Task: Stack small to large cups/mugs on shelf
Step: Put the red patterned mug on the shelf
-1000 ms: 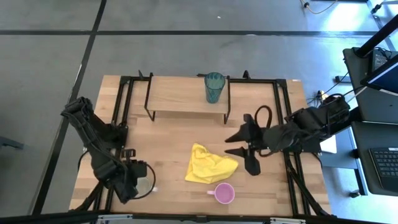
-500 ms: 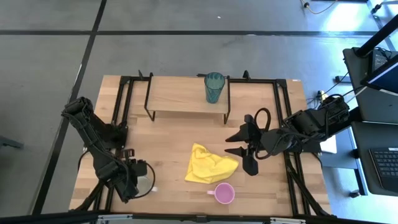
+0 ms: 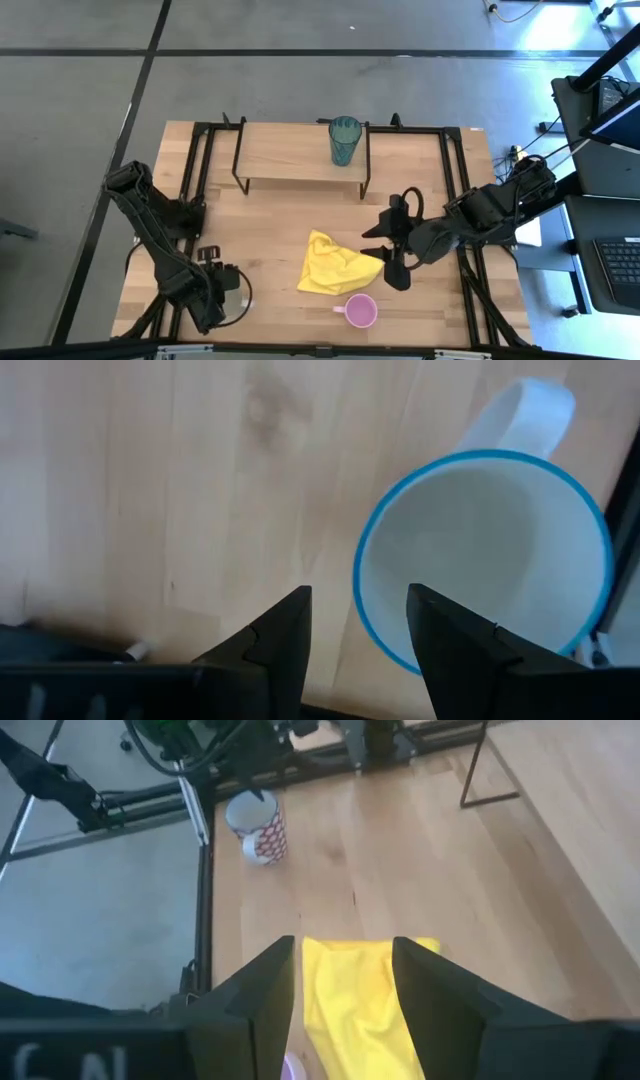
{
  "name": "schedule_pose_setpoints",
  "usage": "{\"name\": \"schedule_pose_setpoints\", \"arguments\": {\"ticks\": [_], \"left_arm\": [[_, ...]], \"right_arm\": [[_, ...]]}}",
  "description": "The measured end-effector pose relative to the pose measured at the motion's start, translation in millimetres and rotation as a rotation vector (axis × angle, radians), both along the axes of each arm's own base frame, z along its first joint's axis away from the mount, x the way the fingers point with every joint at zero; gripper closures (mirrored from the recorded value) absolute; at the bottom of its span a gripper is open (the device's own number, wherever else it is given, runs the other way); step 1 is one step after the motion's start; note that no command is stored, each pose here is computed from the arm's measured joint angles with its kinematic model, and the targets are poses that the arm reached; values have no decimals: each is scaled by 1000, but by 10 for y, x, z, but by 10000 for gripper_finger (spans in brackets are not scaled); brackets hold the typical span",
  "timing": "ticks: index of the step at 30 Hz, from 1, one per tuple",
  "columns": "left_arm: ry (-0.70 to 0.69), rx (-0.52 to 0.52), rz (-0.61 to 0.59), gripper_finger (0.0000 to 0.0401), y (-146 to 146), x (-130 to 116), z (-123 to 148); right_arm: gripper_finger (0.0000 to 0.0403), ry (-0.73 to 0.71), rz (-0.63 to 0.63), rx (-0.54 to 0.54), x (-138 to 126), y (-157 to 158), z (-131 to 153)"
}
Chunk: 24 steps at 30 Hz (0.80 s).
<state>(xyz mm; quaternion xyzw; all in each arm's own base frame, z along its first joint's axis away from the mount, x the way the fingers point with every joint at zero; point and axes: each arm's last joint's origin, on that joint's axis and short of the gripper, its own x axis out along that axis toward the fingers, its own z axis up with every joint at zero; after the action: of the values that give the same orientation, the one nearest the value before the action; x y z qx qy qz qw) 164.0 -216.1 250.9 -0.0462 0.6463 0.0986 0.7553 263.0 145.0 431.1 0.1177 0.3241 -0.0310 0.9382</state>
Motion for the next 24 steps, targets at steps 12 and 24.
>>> {"name": "schedule_pose_setpoints", "arguments": {"ticks": [12,24], "left_arm": [[6,-24,0,241,-2,-3,-254],[21,-24,-2,275,55,37,-333]], "right_arm": [[233,23,-2,18,65,68,-74],[233,24,-5,21,64,69,-75]]}}
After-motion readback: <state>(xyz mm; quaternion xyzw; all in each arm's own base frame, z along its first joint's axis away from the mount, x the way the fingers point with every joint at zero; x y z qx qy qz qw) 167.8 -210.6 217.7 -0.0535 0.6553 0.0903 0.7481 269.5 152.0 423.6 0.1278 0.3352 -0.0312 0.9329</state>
